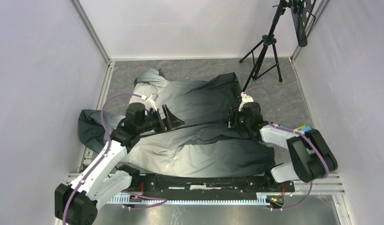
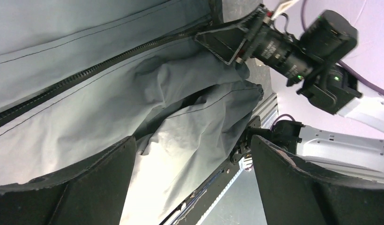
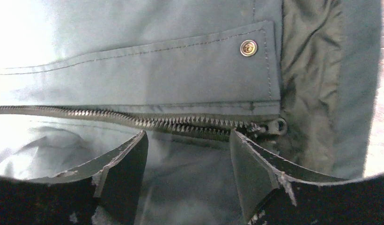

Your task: Zip up the jacket

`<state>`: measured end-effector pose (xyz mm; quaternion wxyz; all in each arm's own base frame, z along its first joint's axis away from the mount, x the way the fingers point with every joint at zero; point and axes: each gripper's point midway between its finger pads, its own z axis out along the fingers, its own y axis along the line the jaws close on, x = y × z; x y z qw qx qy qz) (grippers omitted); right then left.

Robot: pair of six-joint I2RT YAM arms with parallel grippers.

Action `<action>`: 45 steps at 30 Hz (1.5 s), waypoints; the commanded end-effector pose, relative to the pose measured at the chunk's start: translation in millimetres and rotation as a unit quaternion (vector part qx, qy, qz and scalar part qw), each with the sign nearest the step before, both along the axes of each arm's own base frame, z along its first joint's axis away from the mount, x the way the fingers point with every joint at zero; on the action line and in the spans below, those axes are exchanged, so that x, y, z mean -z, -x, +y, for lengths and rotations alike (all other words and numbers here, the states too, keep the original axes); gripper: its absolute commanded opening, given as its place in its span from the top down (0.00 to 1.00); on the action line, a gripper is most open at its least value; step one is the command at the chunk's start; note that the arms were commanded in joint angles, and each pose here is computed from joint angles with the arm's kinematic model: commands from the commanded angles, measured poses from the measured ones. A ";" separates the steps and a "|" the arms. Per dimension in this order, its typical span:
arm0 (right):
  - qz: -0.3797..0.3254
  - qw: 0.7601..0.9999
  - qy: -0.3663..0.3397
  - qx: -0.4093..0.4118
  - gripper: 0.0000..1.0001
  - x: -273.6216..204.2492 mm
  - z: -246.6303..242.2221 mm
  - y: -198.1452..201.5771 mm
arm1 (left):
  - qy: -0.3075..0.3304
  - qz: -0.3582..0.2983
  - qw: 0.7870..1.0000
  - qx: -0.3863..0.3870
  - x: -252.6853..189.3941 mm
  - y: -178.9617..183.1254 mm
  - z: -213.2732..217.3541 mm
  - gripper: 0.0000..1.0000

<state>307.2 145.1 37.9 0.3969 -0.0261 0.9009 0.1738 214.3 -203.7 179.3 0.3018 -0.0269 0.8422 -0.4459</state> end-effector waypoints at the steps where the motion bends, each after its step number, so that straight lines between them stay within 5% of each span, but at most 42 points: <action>1: -0.027 0.997 -0.059 -0.032 0.31 -12.4 40.3 -31.2 | 0.026 -0.022 0.999 0.010 -20.4 -2.5 -9.4 0.04; 11: -0.064 0.989 -0.078 -0.111 0.33 -25.9 103.8 -75.6 | 0.027 -0.009 0.999 0.024 -25.0 4.9 -14.2 0.03; 24: -0.036 0.984 0.163 -0.067 0.13 -35.3 -0.7 -25.3 | 0.042 -0.023 0.998 0.032 -48.5 15.0 -13.8 0.00; 34: -0.044 0.992 0.109 -0.047 0.17 2.1 -15.2 26.8 | -0.022 -0.039 0.998 0.036 -68.6 21.1 1.0 0.00; 41: 0.008 0.994 0.110 -0.003 0.18 33.9 -31.4 48.8 | 0.026 -0.039 0.998 0.029 -84.0 13.5 -10.3 0.00; 45: 0.021 0.994 0.107 0.020 0.19 41.2 -38.2 56.4 | 0.034 -0.048 0.998 0.026 -88.1 -12.1 -27.6 0.09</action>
